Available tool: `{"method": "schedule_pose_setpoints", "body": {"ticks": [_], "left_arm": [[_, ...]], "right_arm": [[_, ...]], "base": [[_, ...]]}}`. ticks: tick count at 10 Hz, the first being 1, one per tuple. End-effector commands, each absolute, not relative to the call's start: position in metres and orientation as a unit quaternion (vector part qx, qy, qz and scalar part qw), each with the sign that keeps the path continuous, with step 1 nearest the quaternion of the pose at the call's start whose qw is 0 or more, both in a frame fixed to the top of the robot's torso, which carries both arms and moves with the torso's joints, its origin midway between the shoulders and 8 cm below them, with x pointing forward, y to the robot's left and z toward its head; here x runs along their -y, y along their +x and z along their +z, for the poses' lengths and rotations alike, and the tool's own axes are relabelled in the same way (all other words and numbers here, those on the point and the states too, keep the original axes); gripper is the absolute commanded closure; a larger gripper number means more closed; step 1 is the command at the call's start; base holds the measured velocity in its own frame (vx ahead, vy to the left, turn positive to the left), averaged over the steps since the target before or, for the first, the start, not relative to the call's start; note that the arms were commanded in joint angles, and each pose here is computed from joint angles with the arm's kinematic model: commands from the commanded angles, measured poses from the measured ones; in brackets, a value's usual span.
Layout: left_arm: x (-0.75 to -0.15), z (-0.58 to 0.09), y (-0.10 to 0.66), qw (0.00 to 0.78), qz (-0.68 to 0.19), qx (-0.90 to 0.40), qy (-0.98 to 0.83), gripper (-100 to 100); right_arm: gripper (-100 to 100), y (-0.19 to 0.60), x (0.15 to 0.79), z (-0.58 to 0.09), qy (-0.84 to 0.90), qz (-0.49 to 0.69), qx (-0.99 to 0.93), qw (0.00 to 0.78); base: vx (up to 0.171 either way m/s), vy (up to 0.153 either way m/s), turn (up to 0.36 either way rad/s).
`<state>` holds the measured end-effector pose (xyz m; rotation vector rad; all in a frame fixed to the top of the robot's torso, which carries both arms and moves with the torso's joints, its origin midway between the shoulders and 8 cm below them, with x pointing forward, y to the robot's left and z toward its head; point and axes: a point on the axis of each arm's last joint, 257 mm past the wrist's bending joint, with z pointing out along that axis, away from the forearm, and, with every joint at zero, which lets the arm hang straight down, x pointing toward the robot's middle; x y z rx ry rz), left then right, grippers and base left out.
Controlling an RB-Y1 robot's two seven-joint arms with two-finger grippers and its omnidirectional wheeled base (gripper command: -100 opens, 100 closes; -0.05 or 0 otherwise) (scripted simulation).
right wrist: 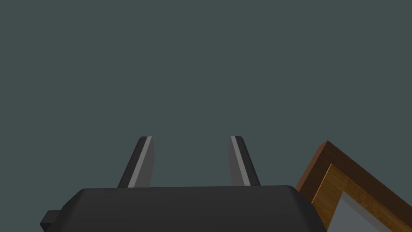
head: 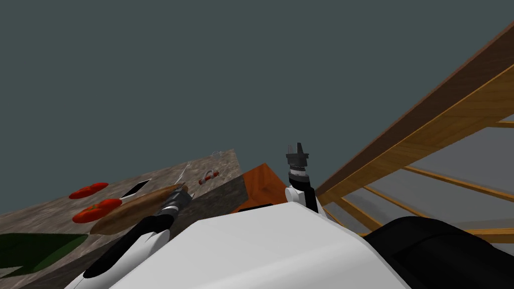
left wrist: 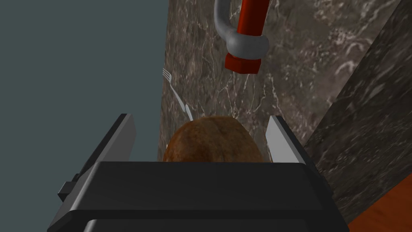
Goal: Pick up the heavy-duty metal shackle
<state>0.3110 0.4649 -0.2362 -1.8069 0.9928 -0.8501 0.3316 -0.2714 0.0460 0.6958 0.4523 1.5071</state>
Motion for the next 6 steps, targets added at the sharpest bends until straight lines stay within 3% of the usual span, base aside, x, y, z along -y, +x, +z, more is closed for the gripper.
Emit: {"method": "schedule_pose_setpoints", "body": {"ticks": [1,6], "left_arm": [[-0.469,-0.245,0.304,0.426,-0.329,-0.398,-0.743,-100],[-0.488,-0.264,0.284,0.385,-0.297,-0.381,-0.787,-100]], "right_arm": [[0,0.332,0.271,0.046,0.307,0.664,-0.199,0.652],[0,0.332,0.271,0.046,0.307,0.664,-0.199,0.652]], "base": [[0.005,-0.011,-0.1],[0.005,-0.01,-0.152]]}}
